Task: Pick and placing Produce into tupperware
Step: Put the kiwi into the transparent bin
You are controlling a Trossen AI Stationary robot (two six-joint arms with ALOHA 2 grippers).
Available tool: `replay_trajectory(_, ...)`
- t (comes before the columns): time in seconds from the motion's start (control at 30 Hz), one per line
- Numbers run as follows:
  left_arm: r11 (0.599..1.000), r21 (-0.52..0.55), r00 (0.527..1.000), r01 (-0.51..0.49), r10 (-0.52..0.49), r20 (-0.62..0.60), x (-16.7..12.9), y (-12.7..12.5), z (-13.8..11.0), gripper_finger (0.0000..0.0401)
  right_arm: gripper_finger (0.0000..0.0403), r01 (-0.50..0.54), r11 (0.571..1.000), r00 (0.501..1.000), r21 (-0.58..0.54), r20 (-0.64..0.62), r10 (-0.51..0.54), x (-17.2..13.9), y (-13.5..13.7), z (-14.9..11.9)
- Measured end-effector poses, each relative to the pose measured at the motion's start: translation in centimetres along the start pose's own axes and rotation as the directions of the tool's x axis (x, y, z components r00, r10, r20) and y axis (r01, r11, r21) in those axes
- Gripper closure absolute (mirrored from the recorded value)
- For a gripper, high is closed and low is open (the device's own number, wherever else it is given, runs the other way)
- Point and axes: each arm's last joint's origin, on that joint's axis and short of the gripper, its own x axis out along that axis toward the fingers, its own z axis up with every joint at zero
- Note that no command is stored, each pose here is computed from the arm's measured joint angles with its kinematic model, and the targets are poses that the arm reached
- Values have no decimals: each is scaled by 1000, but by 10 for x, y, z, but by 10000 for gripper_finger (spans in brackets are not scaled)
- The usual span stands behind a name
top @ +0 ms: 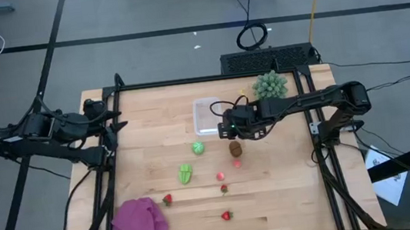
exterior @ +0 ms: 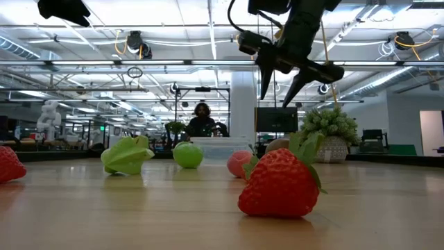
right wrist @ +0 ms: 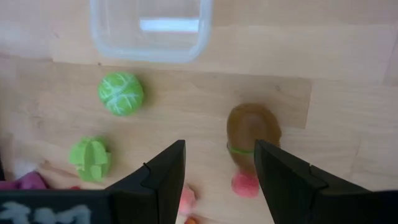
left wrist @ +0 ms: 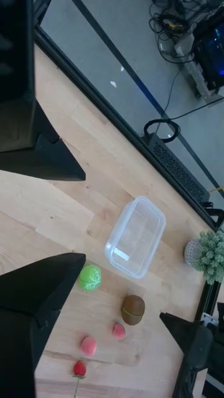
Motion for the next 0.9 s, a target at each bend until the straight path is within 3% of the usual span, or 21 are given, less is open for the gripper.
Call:
replay_trajectory(0.2, 1000, -1, 1000, 0, 0, 1, 0, 0, 0, 196, 222, 71, 995, 997, -66, -1, -71, -15, 40, 8)
replay_trajectory(0.33, 1000, -1, 1000, 0, 0, 1, 0, 0, 0, 196, 222, 236, 967, 970, -91, -31, -240, -2, 58, 11)
replay_trajectory(0.47, 1000, -1, 1000, 0, 0, 2, 0, 0, 0, 196, 222, 334, 937, 939, -104, -46, -340, 13, 57, 12)
replay_trajectory(0.9, 1000, -1, 1000, 0, 0, 3, 0, 0, 0, 196, 222, 375, 908, 920, -188, -47, -390, 6, 48, -10)
